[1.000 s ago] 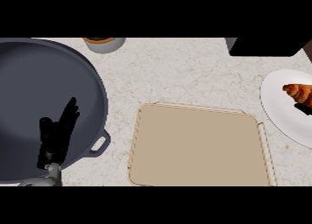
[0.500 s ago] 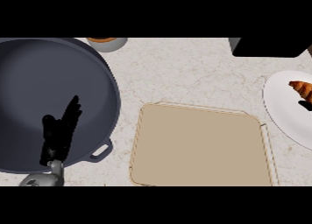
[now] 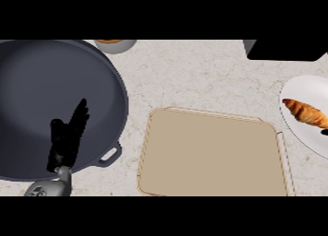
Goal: Pick the croissant from the tray and place it in the plate
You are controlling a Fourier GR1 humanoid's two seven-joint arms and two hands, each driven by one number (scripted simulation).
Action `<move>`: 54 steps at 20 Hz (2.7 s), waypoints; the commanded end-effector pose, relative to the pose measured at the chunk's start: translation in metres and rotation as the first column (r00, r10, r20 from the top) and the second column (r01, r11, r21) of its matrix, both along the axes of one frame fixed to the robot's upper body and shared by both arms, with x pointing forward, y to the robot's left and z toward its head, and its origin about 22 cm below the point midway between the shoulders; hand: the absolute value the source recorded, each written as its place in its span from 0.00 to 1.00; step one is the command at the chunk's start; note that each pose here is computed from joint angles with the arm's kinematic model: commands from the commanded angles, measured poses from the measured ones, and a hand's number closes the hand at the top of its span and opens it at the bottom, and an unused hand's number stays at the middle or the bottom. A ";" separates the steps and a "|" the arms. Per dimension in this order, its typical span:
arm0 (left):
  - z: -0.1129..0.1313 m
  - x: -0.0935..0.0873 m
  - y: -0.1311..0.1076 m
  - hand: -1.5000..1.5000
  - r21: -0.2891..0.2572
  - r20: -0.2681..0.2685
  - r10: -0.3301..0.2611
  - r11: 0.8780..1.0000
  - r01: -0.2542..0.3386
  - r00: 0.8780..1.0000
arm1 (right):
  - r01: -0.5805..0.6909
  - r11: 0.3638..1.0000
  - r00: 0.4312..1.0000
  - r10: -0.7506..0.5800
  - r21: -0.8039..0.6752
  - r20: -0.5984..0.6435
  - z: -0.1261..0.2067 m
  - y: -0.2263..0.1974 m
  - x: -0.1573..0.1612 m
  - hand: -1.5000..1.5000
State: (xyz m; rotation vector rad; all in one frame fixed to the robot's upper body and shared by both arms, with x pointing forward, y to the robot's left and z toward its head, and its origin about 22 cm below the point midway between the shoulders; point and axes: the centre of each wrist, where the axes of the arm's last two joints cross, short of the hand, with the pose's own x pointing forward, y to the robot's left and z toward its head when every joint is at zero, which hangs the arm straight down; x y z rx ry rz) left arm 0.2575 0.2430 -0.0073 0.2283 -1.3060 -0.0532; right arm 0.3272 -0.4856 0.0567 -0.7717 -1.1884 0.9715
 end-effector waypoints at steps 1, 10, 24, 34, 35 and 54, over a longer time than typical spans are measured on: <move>-0.013 -0.002 0.010 0.50 -0.002 -0.003 -0.004 1.000 0.004 1.000 | -0.071 0.996 0.997 0.073 0.054 -0.037 0.010 -0.005 0.007 0.00; 0.000 -0.007 0.005 0.50 0.006 -0.014 0.001 1.000 -0.001 1.000 | -0.204 0.780 0.949 0.010 0.592 0.314 0.010 -0.018 -0.001 0.00; 0.003 0.001 -0.001 0.50 0.000 -0.006 0.008 1.000 -0.008 1.000 | -0.221 0.616 0.958 -0.007 0.756 0.286 0.003 -0.049 -0.037 0.00; 0.001 -0.009 -0.004 0.50 -0.005 0.012 -0.004 1.000 0.004 1.000 | -0.209 0.675 0.958 -0.005 0.708 0.287 -0.024 -0.052 -0.061 0.00; 0.008 0.002 0.002 0.50 0.002 -0.006 -0.013 1.000 0.013 1.000 | -0.188 0.674 0.957 -0.037 0.714 0.288 -0.009 -0.049 -0.046 0.00; 0.000 -0.009 -0.008 0.50 -0.011 0.004 -0.027 1.000 0.027 1.000 | -0.064 0.783 0.958 -0.126 0.618 0.259 -0.022 -0.071 -0.085 0.00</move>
